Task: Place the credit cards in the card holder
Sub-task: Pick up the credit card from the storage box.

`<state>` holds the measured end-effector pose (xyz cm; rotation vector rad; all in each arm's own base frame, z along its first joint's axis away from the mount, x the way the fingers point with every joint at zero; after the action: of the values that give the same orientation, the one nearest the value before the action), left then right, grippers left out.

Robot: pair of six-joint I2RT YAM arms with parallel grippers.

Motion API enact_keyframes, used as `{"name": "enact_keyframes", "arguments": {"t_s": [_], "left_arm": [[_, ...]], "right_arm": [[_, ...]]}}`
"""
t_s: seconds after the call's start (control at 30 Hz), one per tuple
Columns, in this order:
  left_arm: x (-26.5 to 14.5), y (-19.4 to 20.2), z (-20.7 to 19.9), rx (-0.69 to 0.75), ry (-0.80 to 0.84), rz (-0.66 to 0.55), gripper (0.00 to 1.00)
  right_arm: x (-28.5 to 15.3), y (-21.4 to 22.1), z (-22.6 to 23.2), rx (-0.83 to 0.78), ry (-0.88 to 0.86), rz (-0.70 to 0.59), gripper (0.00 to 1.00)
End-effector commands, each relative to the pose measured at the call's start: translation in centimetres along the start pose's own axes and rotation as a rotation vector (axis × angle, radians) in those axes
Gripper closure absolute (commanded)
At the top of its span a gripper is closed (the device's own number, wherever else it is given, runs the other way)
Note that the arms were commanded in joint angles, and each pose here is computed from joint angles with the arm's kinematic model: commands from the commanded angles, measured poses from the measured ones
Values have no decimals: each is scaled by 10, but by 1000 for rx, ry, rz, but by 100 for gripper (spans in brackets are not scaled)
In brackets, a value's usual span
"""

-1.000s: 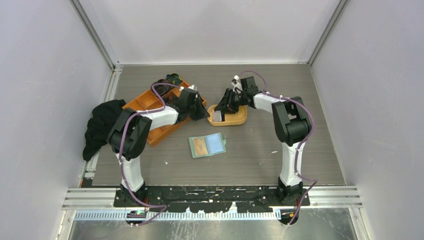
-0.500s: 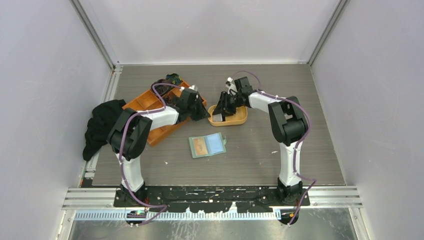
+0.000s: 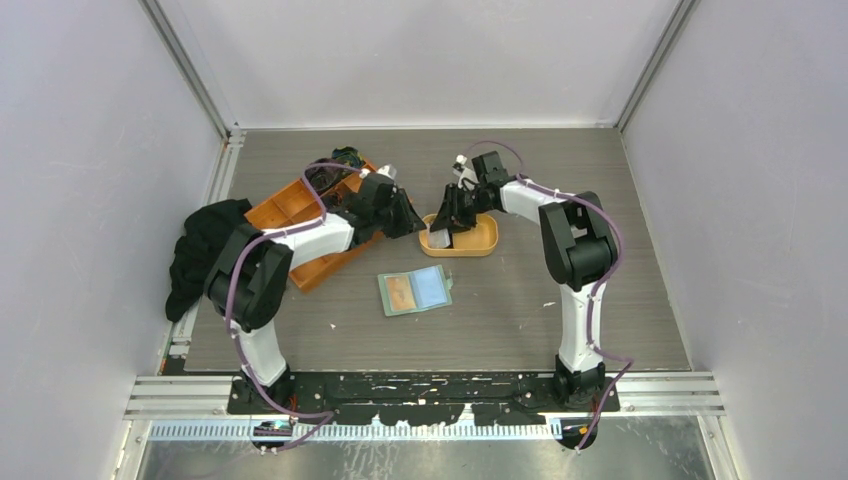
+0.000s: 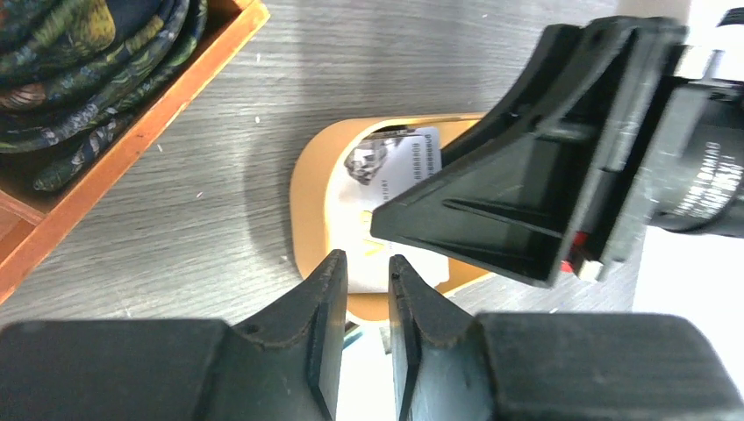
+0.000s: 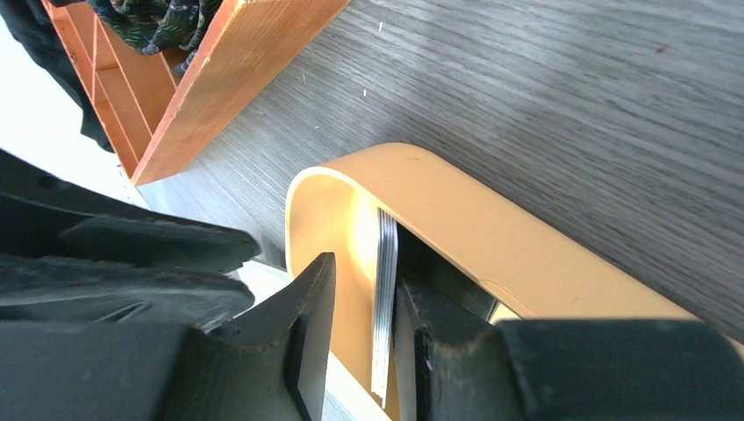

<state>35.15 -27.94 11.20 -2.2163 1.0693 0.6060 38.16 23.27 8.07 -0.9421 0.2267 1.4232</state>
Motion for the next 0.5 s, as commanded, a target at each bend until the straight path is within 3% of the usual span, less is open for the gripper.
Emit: {"name": "enact_keyframes", "arguments": {"t_s": [0.0, 0.27, 0.47], "left_arm": [[-22, -11, -24, 31, 67, -57, 74], [-42, -15, -24, 75, 107, -115, 73], [-82, -17, -27, 156, 201, -204, 73]], "right_arm": [[-15, -19, 11, -21, -74, -45, 66], [-31, -15, 5, 28, -133, -50, 66], [-39, -13, -5, 52, -125, -66, 71]]}}
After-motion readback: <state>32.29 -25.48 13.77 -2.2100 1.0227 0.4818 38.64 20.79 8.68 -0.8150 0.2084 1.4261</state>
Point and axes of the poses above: each gripper's point midway between its finger pads, its own x axis out along the fingers, its own z axis along the line the jaws close on, y = z × x, the point moved 5 cm from there along -x, back along the fingers, and after that the axes turned 13 degrees about -x, right-handed, at the moved point
